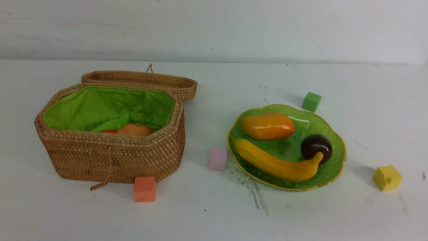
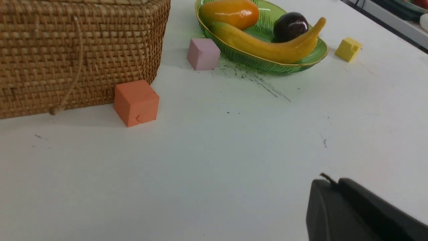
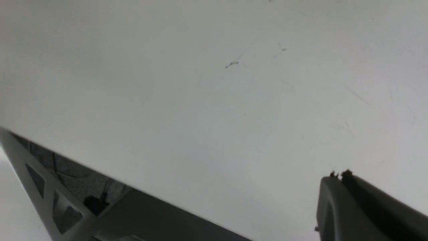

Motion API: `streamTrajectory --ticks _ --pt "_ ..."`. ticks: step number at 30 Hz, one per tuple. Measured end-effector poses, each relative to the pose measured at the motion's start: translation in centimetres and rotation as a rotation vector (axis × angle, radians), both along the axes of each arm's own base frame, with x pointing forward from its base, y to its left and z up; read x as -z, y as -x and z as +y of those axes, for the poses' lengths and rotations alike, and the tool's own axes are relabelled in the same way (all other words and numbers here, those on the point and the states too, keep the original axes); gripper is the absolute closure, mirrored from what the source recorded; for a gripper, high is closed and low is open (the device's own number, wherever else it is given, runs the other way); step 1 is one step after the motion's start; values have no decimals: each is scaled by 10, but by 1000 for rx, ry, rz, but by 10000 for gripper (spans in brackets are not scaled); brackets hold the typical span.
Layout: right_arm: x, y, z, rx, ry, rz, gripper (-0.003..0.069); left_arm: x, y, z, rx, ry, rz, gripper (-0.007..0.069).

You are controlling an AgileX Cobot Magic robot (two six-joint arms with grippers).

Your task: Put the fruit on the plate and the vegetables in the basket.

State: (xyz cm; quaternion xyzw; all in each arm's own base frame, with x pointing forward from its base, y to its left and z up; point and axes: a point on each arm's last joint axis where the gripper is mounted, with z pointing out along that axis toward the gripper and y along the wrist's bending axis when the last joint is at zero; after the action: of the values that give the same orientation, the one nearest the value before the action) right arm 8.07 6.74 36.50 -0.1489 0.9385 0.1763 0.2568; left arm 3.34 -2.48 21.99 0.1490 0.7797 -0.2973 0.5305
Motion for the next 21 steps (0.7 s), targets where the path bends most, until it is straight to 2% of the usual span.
streamTrajectory --ticks 4,8,9,13,21 --pt "-11 16 -28 183 -68 -95 633 0 0 0 0 0 0 596" --pt "-16 32 -43 301 -94 -170 627 0 0 0 0 0 0 594" --pt "-18 42 -50 373 -103 -214 625 0 0 0 0 0 0 594" --pt "-19 56 -56 468 -108 -266 622 0 0 0 0 0 0 591" --pt "-14 60 -62 561 -93 -364 627 0 0 0 0 -1 1 585"
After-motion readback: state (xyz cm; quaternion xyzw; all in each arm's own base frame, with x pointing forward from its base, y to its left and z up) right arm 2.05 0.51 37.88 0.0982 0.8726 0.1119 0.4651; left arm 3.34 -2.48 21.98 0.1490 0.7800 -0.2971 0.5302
